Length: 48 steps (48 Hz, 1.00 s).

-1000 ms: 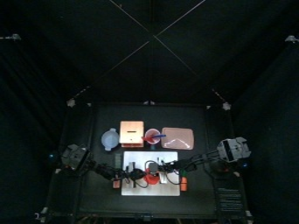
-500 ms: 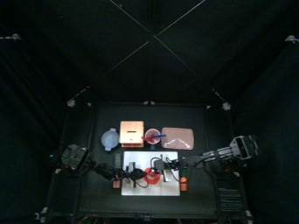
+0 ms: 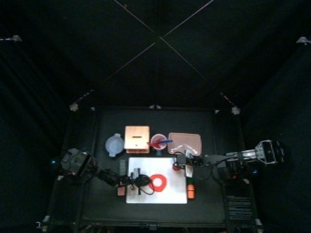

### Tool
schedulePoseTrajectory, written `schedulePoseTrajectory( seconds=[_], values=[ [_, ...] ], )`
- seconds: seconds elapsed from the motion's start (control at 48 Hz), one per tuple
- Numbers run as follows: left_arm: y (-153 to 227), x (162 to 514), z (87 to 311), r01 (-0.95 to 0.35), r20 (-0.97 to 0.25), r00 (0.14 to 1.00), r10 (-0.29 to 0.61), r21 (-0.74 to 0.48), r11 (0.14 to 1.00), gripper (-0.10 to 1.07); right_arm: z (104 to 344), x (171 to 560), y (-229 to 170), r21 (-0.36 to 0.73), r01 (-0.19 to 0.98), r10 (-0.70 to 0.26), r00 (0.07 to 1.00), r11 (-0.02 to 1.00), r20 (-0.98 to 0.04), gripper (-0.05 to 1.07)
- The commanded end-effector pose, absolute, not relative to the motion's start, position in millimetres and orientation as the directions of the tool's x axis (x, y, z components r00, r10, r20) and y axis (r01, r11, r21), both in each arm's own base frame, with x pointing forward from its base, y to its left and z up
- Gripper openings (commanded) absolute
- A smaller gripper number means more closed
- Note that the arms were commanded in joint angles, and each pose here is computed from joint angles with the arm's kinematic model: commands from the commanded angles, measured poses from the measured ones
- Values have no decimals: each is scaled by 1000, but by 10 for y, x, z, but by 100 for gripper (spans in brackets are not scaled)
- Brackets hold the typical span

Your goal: Cut dough with cookie cutter and remove excess

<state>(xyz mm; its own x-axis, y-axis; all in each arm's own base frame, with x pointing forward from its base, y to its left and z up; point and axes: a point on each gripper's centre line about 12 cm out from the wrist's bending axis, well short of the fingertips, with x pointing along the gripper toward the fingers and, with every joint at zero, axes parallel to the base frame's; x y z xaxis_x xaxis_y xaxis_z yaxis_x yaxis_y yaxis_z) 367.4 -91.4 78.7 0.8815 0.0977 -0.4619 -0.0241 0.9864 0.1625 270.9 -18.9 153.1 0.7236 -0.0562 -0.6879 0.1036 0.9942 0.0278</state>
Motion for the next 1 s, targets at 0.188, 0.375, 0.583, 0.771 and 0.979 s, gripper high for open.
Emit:
schedulePoseTrajectory(
  seconds=[0.188,0.375,0.583,0.771,0.979],
  values=[
    [-848,3741,1103,-51,-389,915,107,152,987,56,1495,2744,-188,57,122,-51,732,991,-679,57],
    [-763,3759,1175,-71,-373,920,124,152,986,56,1479,2725,-186,62,128,-51,728,990,-684,71],
    [-700,3747,1330,-80,-335,933,128,154,985,56,1571,2722,-159,61,115,-46,745,991,-666,82],
    [-648,3631,1485,-84,-307,943,130,159,984,56,1863,2692,-40,62,71,-18,792,996,-610,82],
    [-580,3440,1596,-95,-293,947,134,145,985,56,2163,2567,103,70,9,29,858,997,-512,82]
  ],
)
